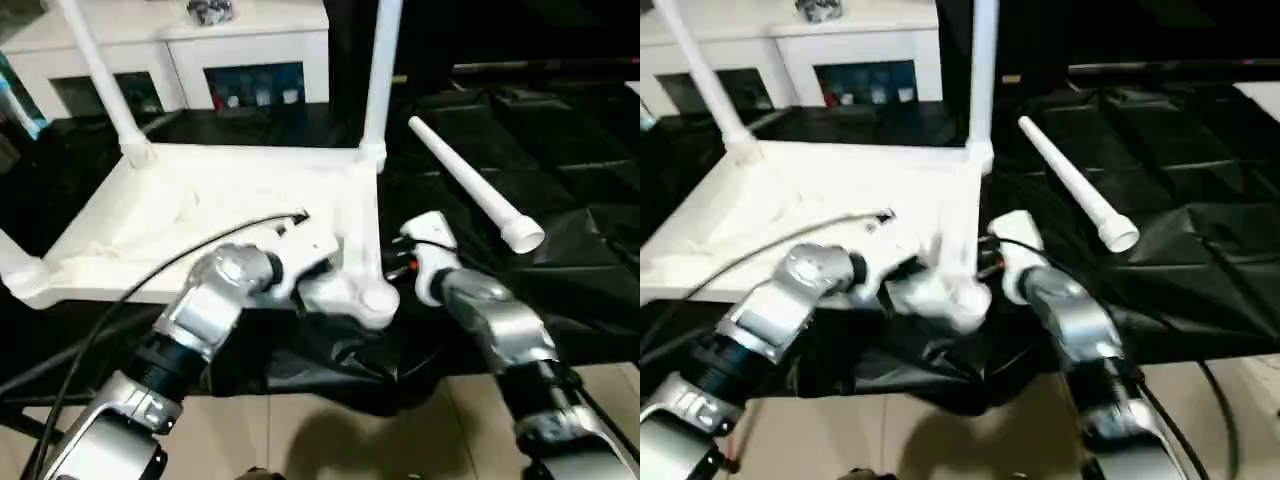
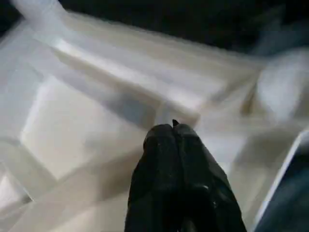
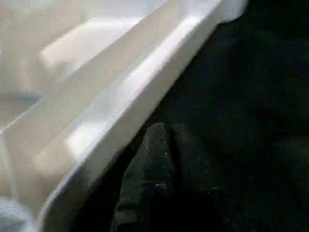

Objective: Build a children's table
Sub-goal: Rotate table base, then move to table

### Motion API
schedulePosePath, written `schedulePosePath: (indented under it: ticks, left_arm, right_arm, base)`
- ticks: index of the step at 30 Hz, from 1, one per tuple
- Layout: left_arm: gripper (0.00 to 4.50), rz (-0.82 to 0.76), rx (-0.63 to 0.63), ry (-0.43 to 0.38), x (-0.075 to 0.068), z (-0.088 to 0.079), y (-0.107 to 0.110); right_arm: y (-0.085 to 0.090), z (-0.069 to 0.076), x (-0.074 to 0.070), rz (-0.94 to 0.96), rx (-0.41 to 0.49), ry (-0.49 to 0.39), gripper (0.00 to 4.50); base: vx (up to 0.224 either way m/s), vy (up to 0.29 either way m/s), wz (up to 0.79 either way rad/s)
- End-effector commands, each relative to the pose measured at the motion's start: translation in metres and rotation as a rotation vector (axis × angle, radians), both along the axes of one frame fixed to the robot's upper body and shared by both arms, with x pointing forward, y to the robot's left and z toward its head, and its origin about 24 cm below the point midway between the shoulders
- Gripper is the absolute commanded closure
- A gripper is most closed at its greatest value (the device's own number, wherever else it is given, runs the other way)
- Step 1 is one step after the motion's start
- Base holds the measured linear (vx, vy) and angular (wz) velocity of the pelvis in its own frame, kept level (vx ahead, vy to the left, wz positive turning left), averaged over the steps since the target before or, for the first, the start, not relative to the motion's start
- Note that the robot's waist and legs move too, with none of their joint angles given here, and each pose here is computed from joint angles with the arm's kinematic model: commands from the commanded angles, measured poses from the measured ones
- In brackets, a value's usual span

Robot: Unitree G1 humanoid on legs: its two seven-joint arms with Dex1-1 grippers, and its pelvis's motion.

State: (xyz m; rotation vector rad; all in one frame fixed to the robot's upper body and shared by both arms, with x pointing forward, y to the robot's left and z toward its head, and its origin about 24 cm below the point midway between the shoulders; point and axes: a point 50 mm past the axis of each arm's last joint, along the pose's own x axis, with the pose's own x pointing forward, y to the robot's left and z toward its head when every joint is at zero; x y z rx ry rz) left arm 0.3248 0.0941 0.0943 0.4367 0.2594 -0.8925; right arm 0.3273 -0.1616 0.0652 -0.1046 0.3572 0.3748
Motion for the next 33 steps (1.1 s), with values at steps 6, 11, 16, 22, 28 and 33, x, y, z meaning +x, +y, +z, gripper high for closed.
schedulePosePath:
  ticks: [6, 11, 16, 22, 28, 33]
  left_arm:
    - [4.50, 0.400, -0.549, -0.133, -0.007, 0.023, 0.026]
    - [4.50, 0.630, -0.484, -0.150, -0.033, -0.005, 0.053]
    - [4.50, 0.784, -0.453, -0.206, -0.044, -0.010, 0.065]
    - [4.50, 0.803, -0.423, -0.237, -0.047, -0.007, 0.055]
    - [4.50, 0.811, -0.387, -0.196, -0.054, -0.014, 0.053]
    - [4.50, 0.789, -0.516, -0.152, -0.076, -0.011, 0.050]
  right_arm:
    - [-0.013, 0.024, -0.023, -0.090, 0.040, -0.104, 4.32]
    - [-0.005, 0.033, -0.042, -0.070, -0.009, -0.237, 4.32]
    - [-0.001, 0.027, -0.046, -0.105, 0.006, -0.229, 4.32]
    - [-0.006, 0.025, -0.046, -0.182, 0.038, -0.203, 4.32]
    - [-0.006, 0.019, -0.057, -0.155, 0.024, -0.165, 4.32]
    - [-0.007, 0.020, -0.063, -0.161, 0.084, -0.126, 4.32]
  base:
    - [0.000, 0.000, 0.00]
    - [0.000, 0.000, 0.00]
    - [-0.007, -0.010, 0.16]
    - [0.001, -0.121, 0.61]
    - [0.002, -0.216, 0.18]
    - [-0.022, -0.127, 0.04]
